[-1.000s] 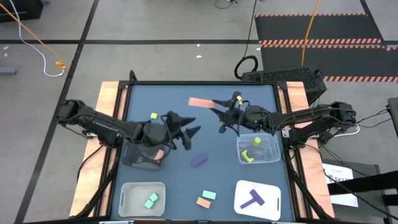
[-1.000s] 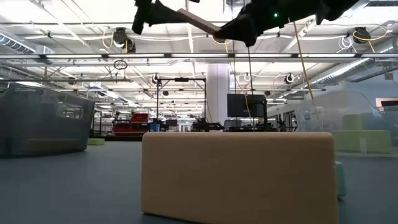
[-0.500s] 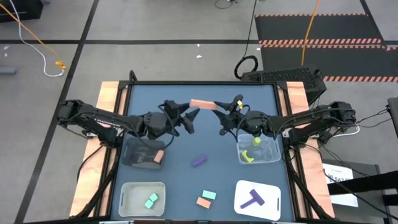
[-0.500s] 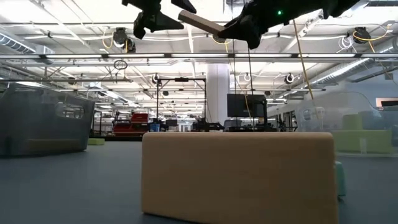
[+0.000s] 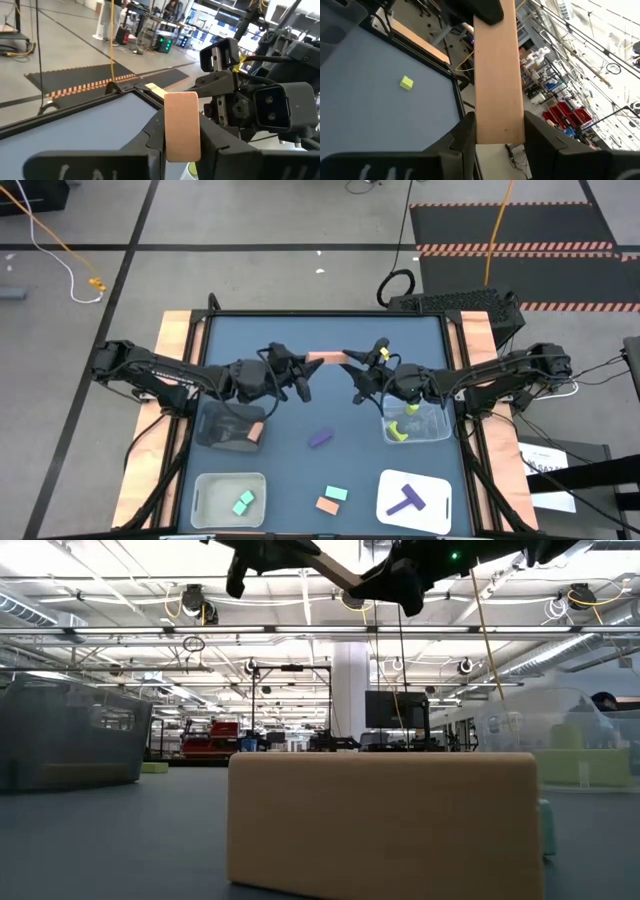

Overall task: Sort & place blocks by color
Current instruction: Put the top brown block into the black bin

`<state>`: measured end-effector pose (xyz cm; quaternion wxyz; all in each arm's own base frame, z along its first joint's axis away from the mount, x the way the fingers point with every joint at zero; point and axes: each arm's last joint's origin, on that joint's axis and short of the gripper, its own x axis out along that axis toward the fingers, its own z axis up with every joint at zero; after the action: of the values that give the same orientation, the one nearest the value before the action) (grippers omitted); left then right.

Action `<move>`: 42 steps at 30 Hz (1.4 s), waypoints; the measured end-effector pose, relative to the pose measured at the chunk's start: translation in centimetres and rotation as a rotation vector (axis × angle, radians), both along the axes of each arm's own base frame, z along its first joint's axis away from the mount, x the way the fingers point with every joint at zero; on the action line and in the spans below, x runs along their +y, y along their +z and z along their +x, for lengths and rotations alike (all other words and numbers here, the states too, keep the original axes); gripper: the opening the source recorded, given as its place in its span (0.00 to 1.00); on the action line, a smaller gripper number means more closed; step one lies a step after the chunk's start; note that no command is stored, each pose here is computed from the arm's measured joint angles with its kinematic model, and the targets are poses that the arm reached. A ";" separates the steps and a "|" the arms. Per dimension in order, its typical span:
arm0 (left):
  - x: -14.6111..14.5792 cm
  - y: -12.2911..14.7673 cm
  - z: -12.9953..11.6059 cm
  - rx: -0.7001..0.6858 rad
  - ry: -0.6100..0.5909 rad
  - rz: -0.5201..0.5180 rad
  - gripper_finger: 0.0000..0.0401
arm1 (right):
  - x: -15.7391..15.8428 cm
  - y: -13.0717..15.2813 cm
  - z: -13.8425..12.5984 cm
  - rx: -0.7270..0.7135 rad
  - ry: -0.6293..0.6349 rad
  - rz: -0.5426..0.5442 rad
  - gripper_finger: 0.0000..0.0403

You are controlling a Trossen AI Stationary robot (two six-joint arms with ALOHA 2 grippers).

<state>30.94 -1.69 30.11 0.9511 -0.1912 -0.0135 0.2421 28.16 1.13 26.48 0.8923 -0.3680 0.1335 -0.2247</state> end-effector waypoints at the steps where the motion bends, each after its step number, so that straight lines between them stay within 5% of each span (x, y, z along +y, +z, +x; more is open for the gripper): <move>1: 0.0 0.0 0.0 0.001 -0.008 0.004 0.14 | 0.0 0.0 0.0 0.001 -0.003 0.000 0.28; 8: 0.0 0.2 0.0 0.002 -0.022 0.058 0.14 | 0.0 -0.1 -0.1 -0.034 -0.013 0.088 0.55; 13: 0.0 0.9 0.1 -0.037 -0.016 0.127 0.14 | -0.6 -1.4 -0.5 0.024 -0.153 0.177 0.70; 20: -0.1 1.8 0.0 -0.059 -0.012 0.258 0.14 | -1.0 -3.4 -1.3 0.079 -0.269 0.364 0.74; 25: -0.9 1.9 -0.4 -0.032 -0.067 0.263 0.14 | -1.0 -3.9 -1.6 0.082 -0.305 0.435 0.74; 30: -2.3 0.1 -1.1 0.124 -0.169 0.119 0.14 | -1.0 -4.0 -1.6 0.060 -0.308 0.495 0.71; 35: -4.0 -2.0 -2.8 0.313 -0.206 -0.098 0.14 | -0.5 -4.2 -1.4 0.085 -0.169 0.652 0.70; 42: -5.6 -2.4 -8.9 0.519 -0.127 -0.483 0.14 | 0.1 -4.9 -1.4 0.127 0.013 0.785 0.70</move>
<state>22.03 -7.34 27.68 0.8634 -0.3433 0.2979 0.2191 26.81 1.25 21.56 0.9566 -0.0132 0.2617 -0.1277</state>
